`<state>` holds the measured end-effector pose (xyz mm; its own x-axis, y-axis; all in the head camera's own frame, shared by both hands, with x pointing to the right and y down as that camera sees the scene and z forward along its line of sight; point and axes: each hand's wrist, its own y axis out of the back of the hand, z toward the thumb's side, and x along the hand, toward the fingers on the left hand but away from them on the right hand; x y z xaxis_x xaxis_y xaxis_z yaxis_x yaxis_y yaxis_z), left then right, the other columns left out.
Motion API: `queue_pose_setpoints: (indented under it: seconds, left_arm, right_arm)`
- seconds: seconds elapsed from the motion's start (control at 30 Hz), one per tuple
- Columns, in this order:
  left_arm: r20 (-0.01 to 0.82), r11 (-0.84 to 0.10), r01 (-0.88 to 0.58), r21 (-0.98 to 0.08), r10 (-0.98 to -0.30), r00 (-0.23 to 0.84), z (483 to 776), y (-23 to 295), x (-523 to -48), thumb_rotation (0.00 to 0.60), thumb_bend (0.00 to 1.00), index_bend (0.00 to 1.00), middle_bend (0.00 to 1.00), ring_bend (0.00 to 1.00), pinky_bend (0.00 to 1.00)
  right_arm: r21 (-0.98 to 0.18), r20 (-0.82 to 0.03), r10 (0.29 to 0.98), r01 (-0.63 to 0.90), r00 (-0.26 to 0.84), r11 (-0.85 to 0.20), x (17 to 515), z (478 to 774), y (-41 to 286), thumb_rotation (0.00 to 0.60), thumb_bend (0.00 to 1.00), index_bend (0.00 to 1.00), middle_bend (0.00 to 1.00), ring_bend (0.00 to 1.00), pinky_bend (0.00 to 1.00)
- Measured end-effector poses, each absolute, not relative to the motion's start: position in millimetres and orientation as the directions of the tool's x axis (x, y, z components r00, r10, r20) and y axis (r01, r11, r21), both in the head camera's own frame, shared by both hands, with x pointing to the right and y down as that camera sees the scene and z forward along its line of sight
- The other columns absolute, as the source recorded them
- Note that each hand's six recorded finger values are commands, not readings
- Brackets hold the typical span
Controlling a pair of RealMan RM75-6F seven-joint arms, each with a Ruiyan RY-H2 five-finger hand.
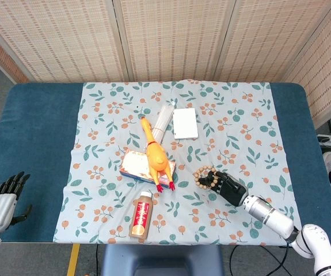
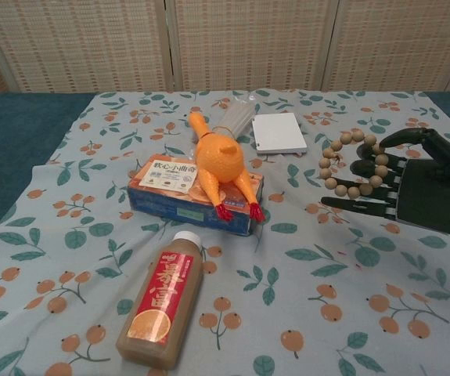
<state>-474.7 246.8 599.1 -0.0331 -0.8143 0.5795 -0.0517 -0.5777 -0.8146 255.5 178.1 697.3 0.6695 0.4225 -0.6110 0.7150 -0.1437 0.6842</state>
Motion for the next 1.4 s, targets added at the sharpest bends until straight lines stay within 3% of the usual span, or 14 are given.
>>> queue_pose_setpoints:
  seconds: [0.07, 0.53, 0.6, 0.8, 1.03, 1.13, 1.2, 1.27, 1.4]
  left_arm:
    - [0.58, -0.578, -0.052, -0.814, -0.814, -0.033, 599.3, 246.8, -474.8, 0.6, 0.43, 0.0, 0.0, 0.0, 0.15]
    - [0.58, -0.578, -0.053, -0.814, -0.815, -0.026, 599.0, 246.8, -473.1, 0.6, 0.42, 0.0, 0.0, 0.0, 0.15]
    - [0.581, -0.579, -0.053, -0.813, -0.814, -0.024, 599.2, 247.1, -472.6, 0.6, 0.43, 0.0, 0.0, 0.0, 0.15]
    - [0.582, -0.581, -0.052, -0.812, -0.813, -0.02, 599.5, 247.1, -471.9, 0.6, 0.43, 0.0, 0.0, 0.0, 0.15]
    - [0.579, -0.577, -0.052, -0.815, -0.815, -0.021, 598.9, 246.5, -472.1, 0.6, 0.42, 0.0, 0.0, 0.0, 0.15]
    - [0.579, -0.578, -0.053, -0.815, -0.815, -0.021, 599.1, 246.3, -472.1, 0.6, 0.43, 0.0, 0.0, 0.0, 0.15]
    - [0.58, -0.579, -0.053, -0.814, -0.814, -0.02, 599.5, 246.3, -471.8, 0.6, 0.43, 0.0, 0.0, 0.0, 0.15]
    - [0.58, -0.579, -0.053, -0.814, -0.814, -0.02, 599.6, 246.3, -471.7, 0.6, 0.43, 0.0, 0.0, 0.0, 0.15]
    - [0.58, -0.578, -0.051, -0.814, -0.815, -0.024, 599.3, 246.4, -472.6, 0.6, 0.42, 0.0, 0.0, 0.0, 0.15]
  right_arm:
    - [0.672, -0.618, 0.413, 0.722, 0.669, -0.164, 253.8, 698.1, 180.5, 0.254, 0.55, 0.6, 0.6, 0.26, 0.15]
    - [0.666, -0.617, 0.377, 0.713, 0.691, -0.218, 247.6, 693.2, 185.4, 0.229, 0.55, 0.6, 0.6, 0.26, 0.15]
    - [0.667, -0.616, 0.377, 0.713, 0.691, -0.218, 248.0, 692.4, 184.5, 0.228, 0.6, 0.6, 0.6, 0.26, 0.15]
    - [0.668, -0.613, 0.378, 0.711, 0.694, -0.22, 247.0, 690.7, 182.9, 0.257, 0.97, 0.61, 0.6, 0.26, 0.15]
    - [0.658, -0.618, 0.378, 0.716, 0.69, -0.233, 247.6, 691.7, 183.9, 0.334, 1.0, 0.6, 0.6, 0.26, 0.15]
    - [0.644, -0.623, 0.38, 0.724, 0.684, -0.247, 248.6, 692.6, 184.7, 0.295, 1.0, 0.58, 0.6, 0.26, 0.14]
    - [0.631, -0.627, 0.379, 0.729, 0.681, -0.265, 248.9, 693.0, 185.8, 0.251, 0.92, 0.57, 0.6, 0.26, 0.14]
    - [0.618, -0.631, 0.378, 0.733, 0.678, -0.283, 248.8, 693.5, 186.7, 0.219, 0.71, 0.57, 0.6, 0.25, 0.14]
    - [0.592, -0.638, 0.375, 0.739, 0.673, -0.321, 247.1, 694.5, 188.7, 0.182, 0.44, 0.57, 0.6, 0.25, 0.13]
